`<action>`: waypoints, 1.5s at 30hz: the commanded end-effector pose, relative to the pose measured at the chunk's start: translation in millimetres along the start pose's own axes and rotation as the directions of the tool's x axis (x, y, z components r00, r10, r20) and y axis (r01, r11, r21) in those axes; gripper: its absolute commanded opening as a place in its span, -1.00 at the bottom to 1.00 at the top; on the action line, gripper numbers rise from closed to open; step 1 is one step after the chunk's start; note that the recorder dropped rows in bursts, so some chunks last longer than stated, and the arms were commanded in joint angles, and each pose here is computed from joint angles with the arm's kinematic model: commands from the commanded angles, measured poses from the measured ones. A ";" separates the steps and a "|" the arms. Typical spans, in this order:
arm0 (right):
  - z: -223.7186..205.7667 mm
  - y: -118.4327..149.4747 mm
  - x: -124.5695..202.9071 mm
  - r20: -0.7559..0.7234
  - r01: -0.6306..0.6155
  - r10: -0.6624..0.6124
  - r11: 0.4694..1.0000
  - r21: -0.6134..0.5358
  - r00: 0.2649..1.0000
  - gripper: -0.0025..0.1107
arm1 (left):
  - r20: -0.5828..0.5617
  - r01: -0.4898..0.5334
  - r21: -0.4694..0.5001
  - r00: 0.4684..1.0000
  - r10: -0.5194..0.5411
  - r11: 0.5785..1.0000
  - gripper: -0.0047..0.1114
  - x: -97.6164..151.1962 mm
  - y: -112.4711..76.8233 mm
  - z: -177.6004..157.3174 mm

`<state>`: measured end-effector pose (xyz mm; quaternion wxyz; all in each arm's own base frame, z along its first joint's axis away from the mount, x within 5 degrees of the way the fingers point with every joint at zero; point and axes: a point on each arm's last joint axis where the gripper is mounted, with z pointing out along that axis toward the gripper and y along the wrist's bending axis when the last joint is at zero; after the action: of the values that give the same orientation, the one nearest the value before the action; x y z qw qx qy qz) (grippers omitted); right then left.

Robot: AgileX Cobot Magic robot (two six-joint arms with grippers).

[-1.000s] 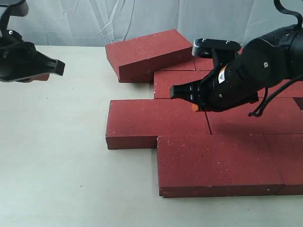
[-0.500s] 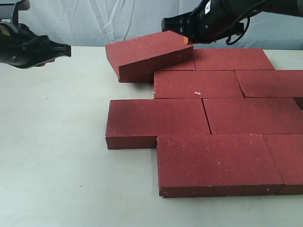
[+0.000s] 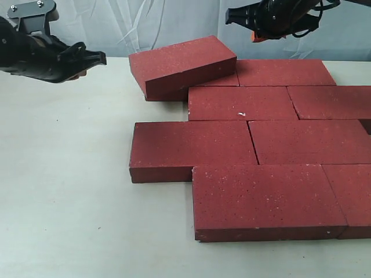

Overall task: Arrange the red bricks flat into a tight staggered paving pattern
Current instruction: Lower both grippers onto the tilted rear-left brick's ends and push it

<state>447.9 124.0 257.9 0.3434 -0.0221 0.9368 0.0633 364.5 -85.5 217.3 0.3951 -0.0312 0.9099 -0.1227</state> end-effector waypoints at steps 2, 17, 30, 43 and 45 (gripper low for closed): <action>24.1 -7.6 -9.4 0.023 0.043 -0.043 0.999 0.005 0.999 -0.97 | -0.034 0.114 0.019 0.993 -0.113 0.993 -0.92 -12.1 -5.0 22.6; 86.2 -19.4 -27.8 0.048 0.032 -0.033 0.999 0.023 0.998 -0.97 | -0.202 0.289 0.038 0.940 -0.276 0.957 -0.92 -24.9 -5.7 91.8; 139.7 -26.4 -9.1 0.068 -0.050 0.054 0.997 -0.055 0.996 -0.97 | -0.225 0.444 0.043 0.877 -0.425 0.895 -0.92 -15.8 -5.1 125.3; 123.4 -6.5 -3.4 -0.129 0.092 -0.132 0.958 -0.273 0.983 -0.97 | -0.178 0.452 0.058 0.882 -0.437 0.890 -0.92 -19.5 -3.8 133.4; 114.9 -4.1 -5.2 -0.162 0.148 -0.204 0.941 -0.305 0.965 -0.97 | -0.181 0.441 0.070 0.888 -0.423 0.895 -0.92 -19.7 -4.6 137.3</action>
<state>531.3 137.1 156.7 0.2743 -0.1173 0.9403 0.1638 471.7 -114.5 143.3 0.2737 -0.2070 0.9036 -0.2565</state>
